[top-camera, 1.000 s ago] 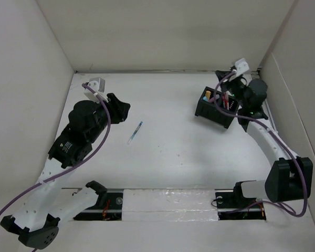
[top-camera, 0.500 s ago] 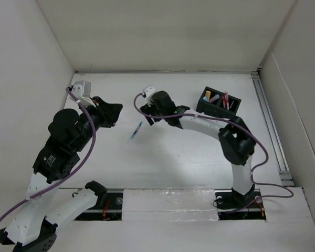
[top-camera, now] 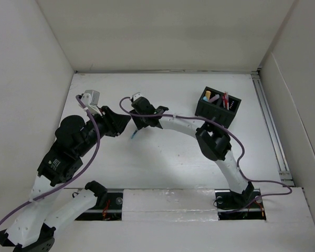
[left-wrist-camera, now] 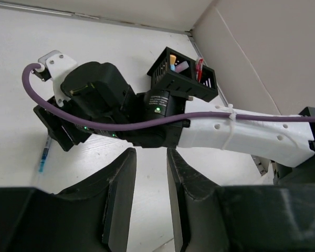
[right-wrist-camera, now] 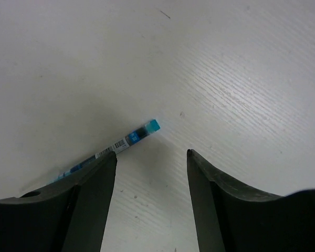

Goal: Organize the desk

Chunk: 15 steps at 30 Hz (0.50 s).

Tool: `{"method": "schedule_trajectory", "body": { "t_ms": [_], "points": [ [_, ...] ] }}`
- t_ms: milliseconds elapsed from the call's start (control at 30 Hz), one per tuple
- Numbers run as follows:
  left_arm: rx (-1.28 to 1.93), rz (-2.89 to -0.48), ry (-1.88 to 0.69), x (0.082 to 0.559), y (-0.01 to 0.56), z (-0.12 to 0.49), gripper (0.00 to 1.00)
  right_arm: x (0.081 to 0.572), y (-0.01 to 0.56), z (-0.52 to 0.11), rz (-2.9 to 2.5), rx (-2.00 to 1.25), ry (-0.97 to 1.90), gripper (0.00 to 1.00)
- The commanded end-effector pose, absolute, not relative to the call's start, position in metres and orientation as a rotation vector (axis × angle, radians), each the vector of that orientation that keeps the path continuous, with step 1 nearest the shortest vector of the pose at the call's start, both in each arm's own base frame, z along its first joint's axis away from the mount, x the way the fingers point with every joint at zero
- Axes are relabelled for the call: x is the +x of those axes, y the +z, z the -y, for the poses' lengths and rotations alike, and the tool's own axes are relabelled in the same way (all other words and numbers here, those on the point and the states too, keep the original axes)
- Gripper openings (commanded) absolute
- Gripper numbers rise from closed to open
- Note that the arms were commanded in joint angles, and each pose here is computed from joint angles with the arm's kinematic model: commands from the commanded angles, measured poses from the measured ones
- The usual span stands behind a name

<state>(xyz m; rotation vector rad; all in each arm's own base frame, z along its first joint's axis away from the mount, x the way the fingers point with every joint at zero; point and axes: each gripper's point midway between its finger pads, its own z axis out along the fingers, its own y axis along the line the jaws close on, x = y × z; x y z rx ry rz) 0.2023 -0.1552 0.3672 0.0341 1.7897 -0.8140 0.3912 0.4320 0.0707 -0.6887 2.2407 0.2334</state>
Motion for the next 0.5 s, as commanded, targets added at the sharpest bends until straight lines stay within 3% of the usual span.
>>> {"method": "schedule_trajectory", "body": {
  "t_ms": [0, 367, 400, 467],
  "points": [
    [0.075, -1.752, -0.86, 0.198, 0.377, 0.164, 0.26, 0.394, 0.073, -0.441, -2.278, -0.577, 0.308, 0.61],
    [0.081, -1.778, -0.858, 0.204, 0.365, 0.17, 0.26, 0.387, 0.053, -0.468, -2.299, -0.458, 0.519, 0.57],
    [0.08, -1.774, -0.855, 0.204, 0.366, 0.169, 0.26, 0.387, 0.049, -0.467, -2.313, -0.452, 0.501, 0.48],
    [0.077, -1.775, -0.851, 0.204, 0.365, 0.168, 0.26, 0.388, 0.048, -0.464, -2.324, -0.45, 0.48, 0.46]
  ]
}}
